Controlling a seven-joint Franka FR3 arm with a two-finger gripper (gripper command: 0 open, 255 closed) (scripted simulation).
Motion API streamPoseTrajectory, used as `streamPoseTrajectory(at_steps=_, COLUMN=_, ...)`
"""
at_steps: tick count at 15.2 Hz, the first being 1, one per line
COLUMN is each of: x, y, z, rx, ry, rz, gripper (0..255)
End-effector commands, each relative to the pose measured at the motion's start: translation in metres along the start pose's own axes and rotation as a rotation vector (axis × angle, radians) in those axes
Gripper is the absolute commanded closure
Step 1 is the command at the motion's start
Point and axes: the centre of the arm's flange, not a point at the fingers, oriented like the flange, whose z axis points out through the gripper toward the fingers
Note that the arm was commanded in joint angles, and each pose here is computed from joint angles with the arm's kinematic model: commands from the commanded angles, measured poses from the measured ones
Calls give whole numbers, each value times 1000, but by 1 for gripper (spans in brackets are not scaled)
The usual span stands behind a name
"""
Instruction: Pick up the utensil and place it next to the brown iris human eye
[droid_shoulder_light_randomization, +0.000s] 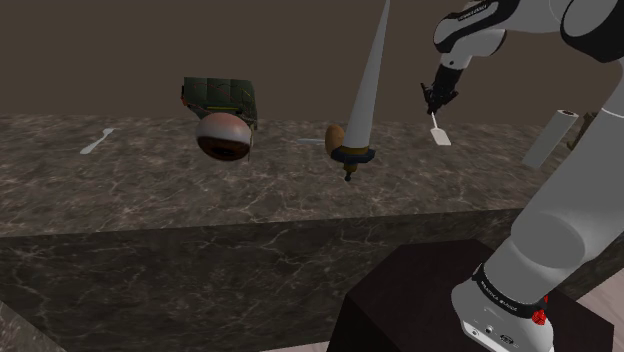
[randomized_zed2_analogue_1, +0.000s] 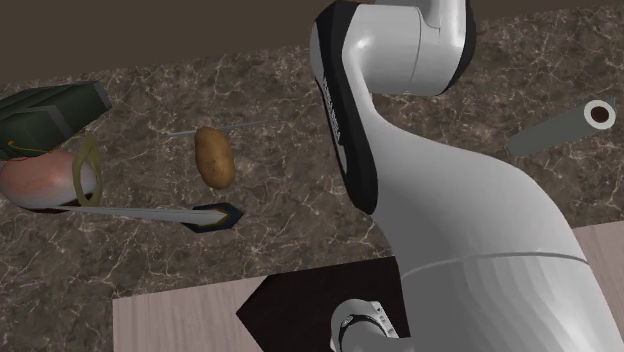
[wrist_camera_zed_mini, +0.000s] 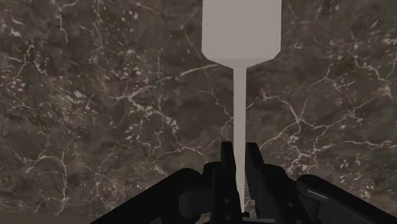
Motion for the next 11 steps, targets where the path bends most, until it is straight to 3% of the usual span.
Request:
streamPoseTrajectory(at_steps=1, x=1, y=-1, z=-10, rx=0, ry=0, rz=0, gripper=255)
streamPoseTrajectory(at_steps=11, x=4, y=-1, z=-63, rx=0, ry=0, rz=0, gripper=255)
